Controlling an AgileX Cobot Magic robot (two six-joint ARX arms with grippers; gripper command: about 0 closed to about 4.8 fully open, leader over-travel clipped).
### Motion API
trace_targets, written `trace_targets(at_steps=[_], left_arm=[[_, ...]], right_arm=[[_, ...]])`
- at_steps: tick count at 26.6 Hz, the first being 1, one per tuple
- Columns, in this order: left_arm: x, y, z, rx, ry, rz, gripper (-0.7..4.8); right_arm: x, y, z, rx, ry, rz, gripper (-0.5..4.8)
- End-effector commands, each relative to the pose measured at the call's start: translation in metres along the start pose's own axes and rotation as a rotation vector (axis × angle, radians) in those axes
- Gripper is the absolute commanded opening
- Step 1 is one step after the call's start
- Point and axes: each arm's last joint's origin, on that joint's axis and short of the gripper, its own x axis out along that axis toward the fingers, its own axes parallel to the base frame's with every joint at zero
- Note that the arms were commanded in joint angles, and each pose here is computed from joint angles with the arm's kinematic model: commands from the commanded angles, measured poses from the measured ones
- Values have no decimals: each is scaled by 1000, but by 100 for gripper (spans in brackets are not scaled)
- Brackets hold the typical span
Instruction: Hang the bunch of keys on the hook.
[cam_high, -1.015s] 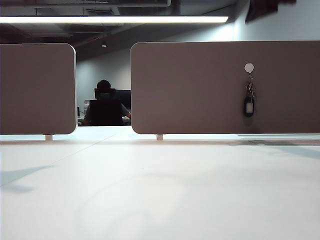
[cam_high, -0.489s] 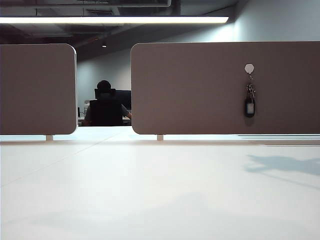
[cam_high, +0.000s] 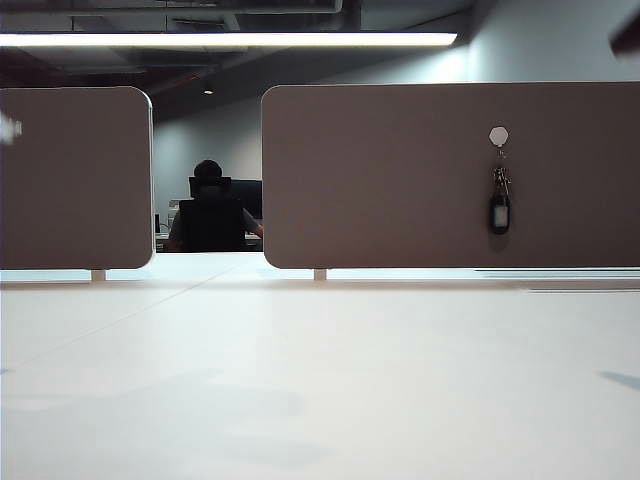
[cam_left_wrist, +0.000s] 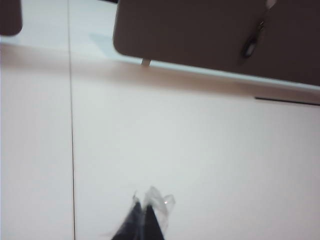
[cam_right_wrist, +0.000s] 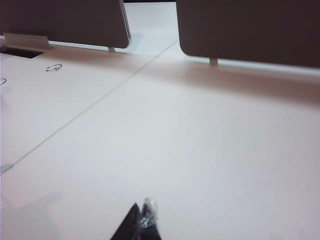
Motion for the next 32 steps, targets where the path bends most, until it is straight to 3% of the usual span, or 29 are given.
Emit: trace_targets(at_steps=[1, 6, 11, 22, 25, 32], left_arm=[[4, 4, -15, -32, 20, 22, -6], [8, 11, -37, -26, 66, 56, -6], [9, 13, -46, -18, 98, 57, -6], [9, 13, -50, -21, 142, 48, -1], [6, 16, -47, -35, 113, 38, -1], [-3, 37, -32, -69, -62, 207, -1]], right_arm=[[-5, -3, -20, 22, -77, -56, -5], [-1, -6, -62, 32, -40, 30, -4], [6, -11, -91, 64, -7, 26, -5], [6, -12, -92, 64, -11, 6, 14], [6, -12, -92, 64, -12, 6, 14], [4, -20, -90, 74, -31, -74, 14]])
